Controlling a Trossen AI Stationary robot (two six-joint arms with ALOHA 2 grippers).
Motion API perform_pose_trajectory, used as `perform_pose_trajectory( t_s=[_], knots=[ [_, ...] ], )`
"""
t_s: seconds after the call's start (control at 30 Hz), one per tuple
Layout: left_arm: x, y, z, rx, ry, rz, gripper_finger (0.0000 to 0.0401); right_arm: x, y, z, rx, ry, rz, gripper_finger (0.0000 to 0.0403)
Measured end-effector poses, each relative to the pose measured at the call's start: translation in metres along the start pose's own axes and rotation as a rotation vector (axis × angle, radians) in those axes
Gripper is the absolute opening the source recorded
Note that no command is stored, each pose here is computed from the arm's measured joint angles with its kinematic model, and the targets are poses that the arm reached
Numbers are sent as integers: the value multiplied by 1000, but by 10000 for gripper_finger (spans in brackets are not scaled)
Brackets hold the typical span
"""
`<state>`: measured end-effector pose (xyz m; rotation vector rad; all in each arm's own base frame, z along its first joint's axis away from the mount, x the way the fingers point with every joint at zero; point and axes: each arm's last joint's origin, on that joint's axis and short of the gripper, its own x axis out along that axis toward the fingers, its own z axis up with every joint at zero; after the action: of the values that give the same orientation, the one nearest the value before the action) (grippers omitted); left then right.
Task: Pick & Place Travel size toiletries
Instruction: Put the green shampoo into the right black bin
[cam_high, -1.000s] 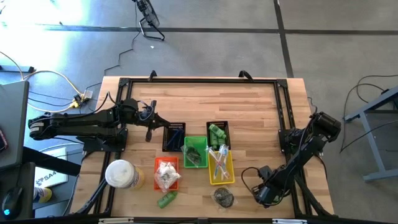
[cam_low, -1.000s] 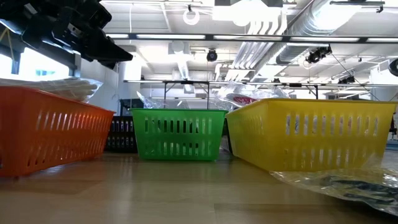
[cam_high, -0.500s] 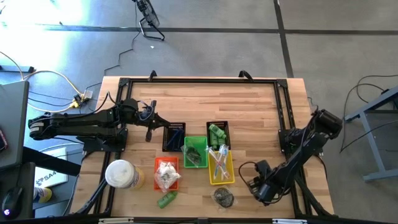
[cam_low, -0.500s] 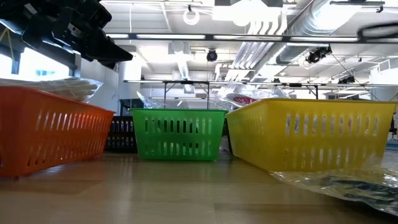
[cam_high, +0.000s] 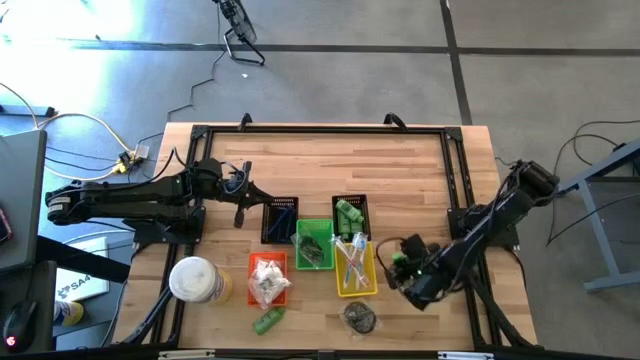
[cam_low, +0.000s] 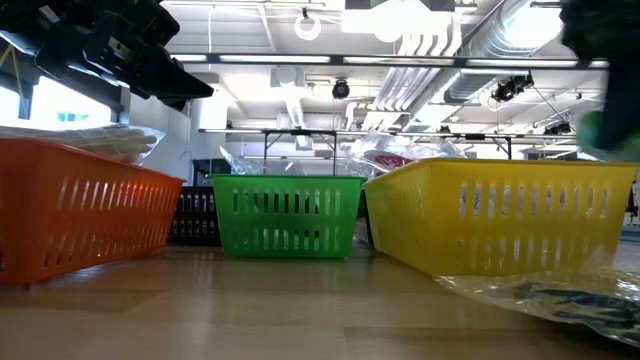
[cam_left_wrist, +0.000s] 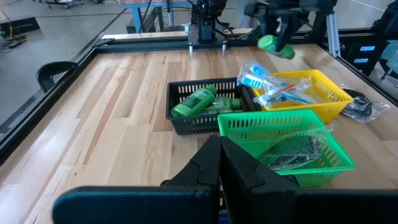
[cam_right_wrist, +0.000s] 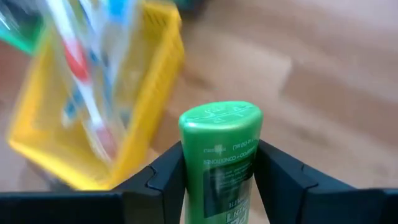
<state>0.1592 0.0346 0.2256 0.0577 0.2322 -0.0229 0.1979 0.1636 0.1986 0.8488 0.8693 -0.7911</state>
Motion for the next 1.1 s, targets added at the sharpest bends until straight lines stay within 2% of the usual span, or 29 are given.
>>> perform_pose_trajectory(
  t_s=[0.7,0.9,1.1],
  knots=[
    [0,0,0,0,0,1,0,21,52,127,-266,-422,289,148],
    [0,0,0,0,1,4,0,31,49,149,-295,-437,266,149],
    [0,0,0,0,0,4,0,54,49,153,-314,-362,233,148]
  ],
)
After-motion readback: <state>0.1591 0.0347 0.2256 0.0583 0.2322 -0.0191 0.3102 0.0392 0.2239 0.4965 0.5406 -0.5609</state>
